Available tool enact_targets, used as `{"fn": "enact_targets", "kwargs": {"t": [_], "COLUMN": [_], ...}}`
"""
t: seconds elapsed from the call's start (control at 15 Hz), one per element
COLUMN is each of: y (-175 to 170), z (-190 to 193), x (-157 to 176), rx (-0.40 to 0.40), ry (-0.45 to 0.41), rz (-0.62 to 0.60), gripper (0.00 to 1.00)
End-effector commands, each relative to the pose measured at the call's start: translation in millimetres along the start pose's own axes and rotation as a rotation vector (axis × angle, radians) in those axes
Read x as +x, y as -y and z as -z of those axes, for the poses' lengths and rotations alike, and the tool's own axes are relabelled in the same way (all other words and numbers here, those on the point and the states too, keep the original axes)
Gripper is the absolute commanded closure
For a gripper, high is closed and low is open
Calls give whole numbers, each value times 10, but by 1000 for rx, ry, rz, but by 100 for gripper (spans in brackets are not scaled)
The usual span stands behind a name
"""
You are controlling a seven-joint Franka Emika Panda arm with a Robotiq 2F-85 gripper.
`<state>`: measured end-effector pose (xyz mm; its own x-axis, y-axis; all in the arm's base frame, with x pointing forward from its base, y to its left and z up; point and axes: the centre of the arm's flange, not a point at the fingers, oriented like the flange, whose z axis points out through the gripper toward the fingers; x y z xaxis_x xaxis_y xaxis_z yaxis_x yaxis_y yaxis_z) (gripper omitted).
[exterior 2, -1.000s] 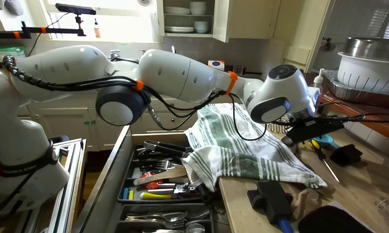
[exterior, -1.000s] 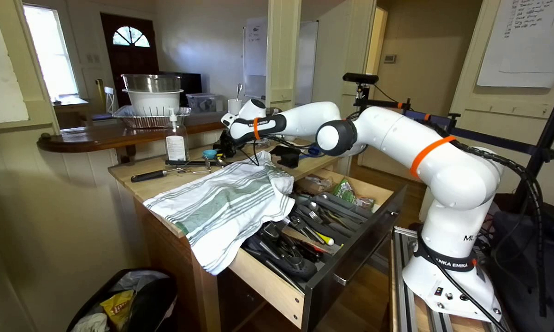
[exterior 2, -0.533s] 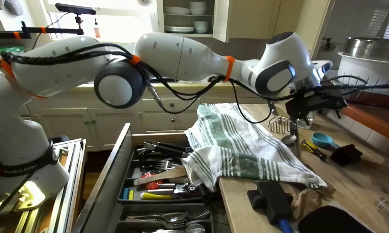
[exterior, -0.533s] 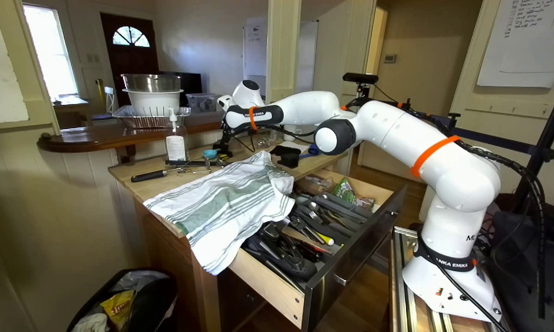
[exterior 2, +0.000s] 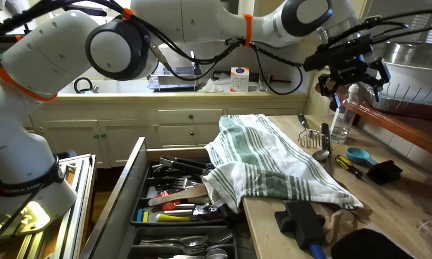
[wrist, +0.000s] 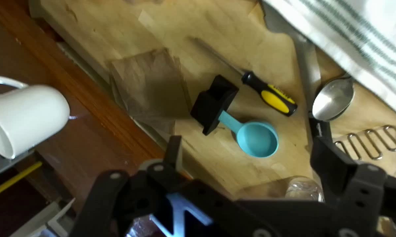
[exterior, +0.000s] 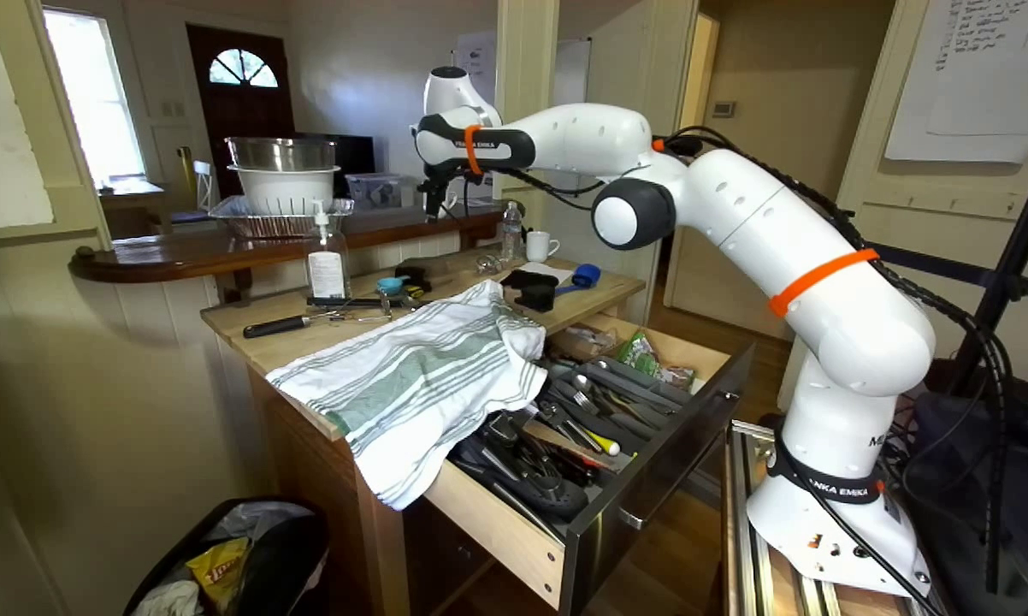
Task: Unfold the green and white towel and lay it out on the countertop.
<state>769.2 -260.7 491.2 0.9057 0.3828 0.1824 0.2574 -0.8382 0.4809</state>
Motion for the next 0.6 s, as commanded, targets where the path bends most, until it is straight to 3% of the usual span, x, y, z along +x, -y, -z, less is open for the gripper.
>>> {"fn": "enact_targets", "kwargs": {"t": [0.0,0.2,0.4,0.47,0.53], "y": [275,347,418,-14,9], "z": [266,297,239,147,133], "x": [-690,-888,-1037,-492,-535], "rx": [96,176,256,191,211], "ry": [144,217,219,216,226], "rz": [-103,-214,-334,-255,-283], "gripper": [0,0,0,0,0]}}
